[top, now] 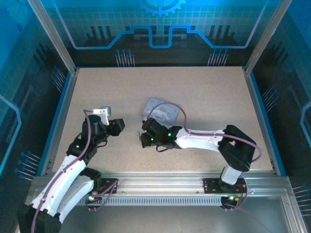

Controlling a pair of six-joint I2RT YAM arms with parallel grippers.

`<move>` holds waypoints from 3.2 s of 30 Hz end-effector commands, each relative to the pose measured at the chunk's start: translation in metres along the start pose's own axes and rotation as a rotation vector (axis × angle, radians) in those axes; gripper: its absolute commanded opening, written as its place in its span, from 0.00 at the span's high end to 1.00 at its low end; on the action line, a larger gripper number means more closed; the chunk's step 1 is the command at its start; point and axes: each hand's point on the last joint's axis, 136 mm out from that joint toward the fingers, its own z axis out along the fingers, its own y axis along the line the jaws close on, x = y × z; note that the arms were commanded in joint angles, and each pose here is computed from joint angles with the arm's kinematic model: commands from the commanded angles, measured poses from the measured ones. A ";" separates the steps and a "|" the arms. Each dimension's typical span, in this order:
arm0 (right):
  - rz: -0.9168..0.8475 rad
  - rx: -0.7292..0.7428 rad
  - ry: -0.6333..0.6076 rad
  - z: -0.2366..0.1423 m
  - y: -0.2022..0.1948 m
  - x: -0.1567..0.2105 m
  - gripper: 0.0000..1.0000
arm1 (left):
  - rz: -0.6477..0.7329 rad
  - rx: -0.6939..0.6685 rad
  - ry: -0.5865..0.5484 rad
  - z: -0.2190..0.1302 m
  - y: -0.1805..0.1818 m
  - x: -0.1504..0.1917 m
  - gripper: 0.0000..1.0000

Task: Unlock the padlock with the key

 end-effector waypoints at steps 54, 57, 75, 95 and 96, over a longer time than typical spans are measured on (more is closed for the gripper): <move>0.234 0.681 -0.727 -0.232 -0.327 -0.078 0.00 | 0.307 -0.317 -0.180 0.052 0.066 -0.036 0.01; 0.220 0.689 -0.680 -0.230 -0.339 -0.087 0.00 | 0.345 -0.347 -0.152 0.062 0.074 -0.036 0.01; 0.085 0.766 -0.861 -0.216 -0.380 -0.103 0.00 | 0.412 -0.378 -0.236 0.089 0.103 -0.032 0.01; -0.156 0.638 -0.714 -0.159 -0.355 -0.126 0.00 | 0.303 -0.388 -0.301 0.110 0.141 -0.041 0.01; -0.155 0.638 -0.713 -0.159 -0.355 -0.126 0.00 | 0.301 -0.388 -0.299 0.110 0.142 -0.041 0.01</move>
